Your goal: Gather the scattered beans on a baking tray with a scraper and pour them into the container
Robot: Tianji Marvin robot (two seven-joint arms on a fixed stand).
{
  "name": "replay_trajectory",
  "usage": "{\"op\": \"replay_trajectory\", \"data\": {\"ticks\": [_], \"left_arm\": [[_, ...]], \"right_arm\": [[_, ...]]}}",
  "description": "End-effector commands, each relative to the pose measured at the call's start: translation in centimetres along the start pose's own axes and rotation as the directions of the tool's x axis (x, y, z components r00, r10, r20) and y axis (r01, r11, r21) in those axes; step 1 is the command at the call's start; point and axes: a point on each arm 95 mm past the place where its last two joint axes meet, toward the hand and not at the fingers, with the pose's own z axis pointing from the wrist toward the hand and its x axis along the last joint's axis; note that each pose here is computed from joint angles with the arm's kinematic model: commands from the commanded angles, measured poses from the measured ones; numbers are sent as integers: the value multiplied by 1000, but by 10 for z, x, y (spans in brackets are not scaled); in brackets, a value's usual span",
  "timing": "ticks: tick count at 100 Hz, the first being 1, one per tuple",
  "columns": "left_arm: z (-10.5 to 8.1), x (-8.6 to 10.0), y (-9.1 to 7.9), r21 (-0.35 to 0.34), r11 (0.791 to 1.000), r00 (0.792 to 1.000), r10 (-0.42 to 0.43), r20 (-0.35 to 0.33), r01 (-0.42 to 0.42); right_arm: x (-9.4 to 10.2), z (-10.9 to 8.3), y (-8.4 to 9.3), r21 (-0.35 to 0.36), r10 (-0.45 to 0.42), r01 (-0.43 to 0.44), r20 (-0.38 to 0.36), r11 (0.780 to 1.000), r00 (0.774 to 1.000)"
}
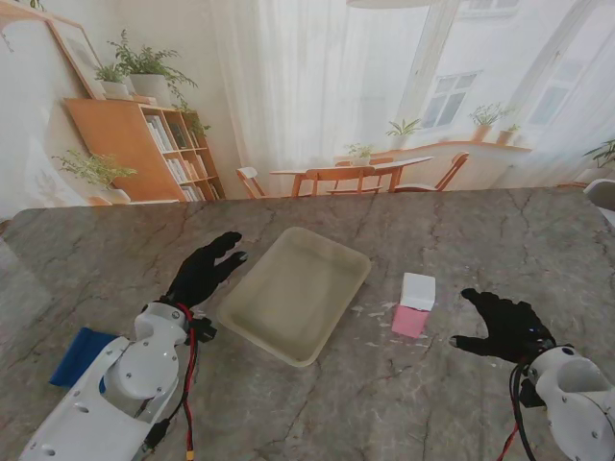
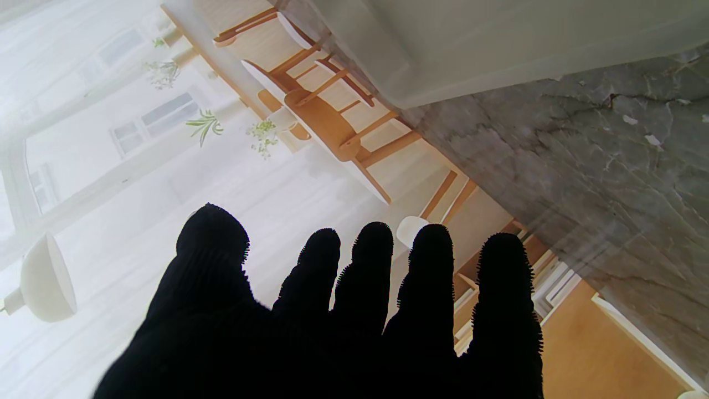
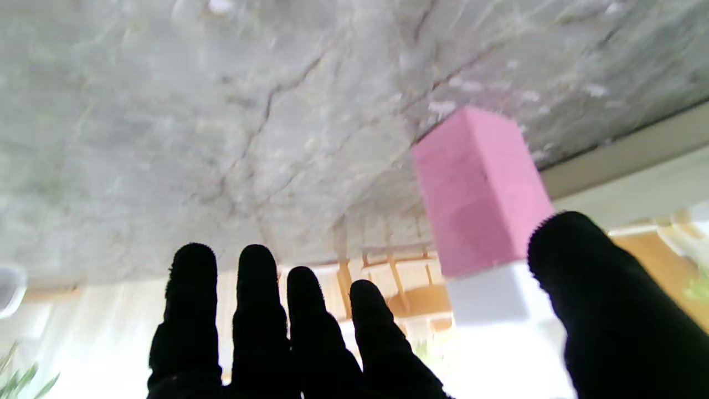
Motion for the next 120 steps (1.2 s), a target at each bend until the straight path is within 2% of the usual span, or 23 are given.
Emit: {"op": "replay_trajectory", "data": {"ticks": [1, 7, 13, 22, 32, 44, 59, 71, 83, 94, 103, 120], "left_arm": [[-2, 2, -1, 15, 1000, 1000, -3, -4, 3], [-2, 3, -3, 31, 999, 1000, -5, -9, 5], [-2, 5, -7, 49, 999, 1000, -7, -18, 8], [-1, 11, -14, 73, 997, 999, -11, -41, 14], [1, 18, -22, 106, 994, 997, -22, -76, 30], [3, 21, -24, 142, 986, 991, -70, -111, 86], [5, 16, -19, 155, 978, 986, -119, -118, 137], [6, 10, -18, 143, 978, 985, -139, -106, 153], [7, 9, -17, 122, 978, 983, -159, -90, 170], [7, 8, -16, 101, 983, 986, -144, -78, 152], [5, 8, -15, 100, 983, 987, -145, -70, 152], [0, 8, -16, 103, 983, 988, -143, -65, 149]], "right_arm": [[3, -6, 12, -60, -20, 20, 13, 998, 1000], [7, -9, 21, -149, -5, 9, 28, 989, 1000], [13, -9, 30, -247, 37, -27, 36, 969, 999], [25, -7, 43, -370, 136, -121, 15, 921, 991], [41, 1, 54, -460, 252, -241, -39, 854, 967], [59, 17, 57, -502, 389, -389, -110, 772, 914], [73, 38, 48, -493, 495, -504, -162, 709, 854], [74, 51, 38, -470, 547, -553, -167, 687, 821], [75, 61, 28, -447, 605, -610, -174, 655, 777], [72, 62, 27, -444, 605, -609, -171, 658, 778], [72, 62, 26, -451, 618, -619, -173, 642, 767], [72, 64, 25, -451, 626, -623, -167, 639, 762]]}}
